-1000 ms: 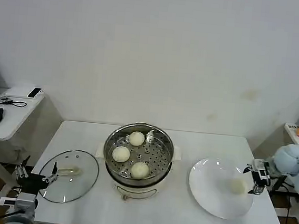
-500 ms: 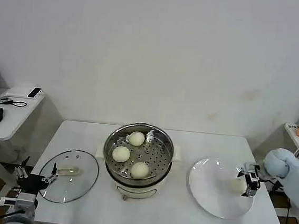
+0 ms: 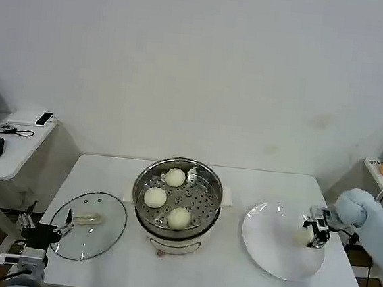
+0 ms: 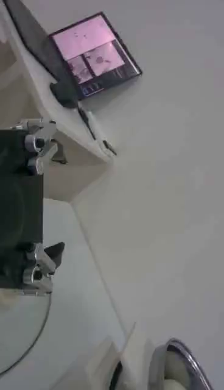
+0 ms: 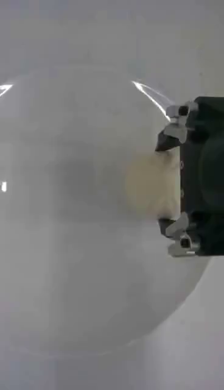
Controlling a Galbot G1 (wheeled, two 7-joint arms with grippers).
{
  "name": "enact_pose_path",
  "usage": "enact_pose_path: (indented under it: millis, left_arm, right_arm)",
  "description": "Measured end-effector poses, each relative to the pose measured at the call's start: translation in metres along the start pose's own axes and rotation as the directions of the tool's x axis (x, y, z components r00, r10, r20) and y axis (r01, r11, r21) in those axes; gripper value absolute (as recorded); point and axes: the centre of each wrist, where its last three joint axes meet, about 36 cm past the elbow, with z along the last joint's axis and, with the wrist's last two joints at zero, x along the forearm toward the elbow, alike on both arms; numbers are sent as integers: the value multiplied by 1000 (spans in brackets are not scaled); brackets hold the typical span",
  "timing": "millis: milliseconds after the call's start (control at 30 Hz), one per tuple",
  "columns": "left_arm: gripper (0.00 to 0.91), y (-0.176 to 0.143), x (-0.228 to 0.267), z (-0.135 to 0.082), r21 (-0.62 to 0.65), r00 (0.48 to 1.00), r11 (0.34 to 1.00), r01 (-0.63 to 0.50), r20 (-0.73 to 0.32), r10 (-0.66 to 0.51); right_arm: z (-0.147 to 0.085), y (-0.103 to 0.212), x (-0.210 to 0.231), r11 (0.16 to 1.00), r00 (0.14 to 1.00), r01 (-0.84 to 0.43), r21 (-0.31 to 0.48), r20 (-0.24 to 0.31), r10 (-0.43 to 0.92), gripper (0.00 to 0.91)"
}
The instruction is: Take steamed baozi put them in steamer then cover it.
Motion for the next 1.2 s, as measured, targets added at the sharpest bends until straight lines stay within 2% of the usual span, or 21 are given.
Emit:
enact_pose_path:
  millis: [333,600,800,1033,1200]
  left_arm:
    - [907,2,3,-6,-4,1000,1000,-1,17,1]
    - [907,3,4,-13,-4,999,1000,0,33,0]
    - [907,3,3,-13,-4,999,1000,-3,37,3]
    - [907,2,3,-13,1,999,1000,-1,34,1]
    - [907,1,3,-10,6,1000,1000,2,26,-2]
  right_arm:
    - [-6,-10,38,999,999,-42,9,5,42,695]
    - [-42,-42,102,988,987,-148,40,61,146,695]
    - [-91,-68,149,974,972,-211,81,125,201,705]
    - [-168,-89,192,959,952,-251,129,214,220,705]
    - [-220,-96,205,960,943,-246,137,265,203,705]
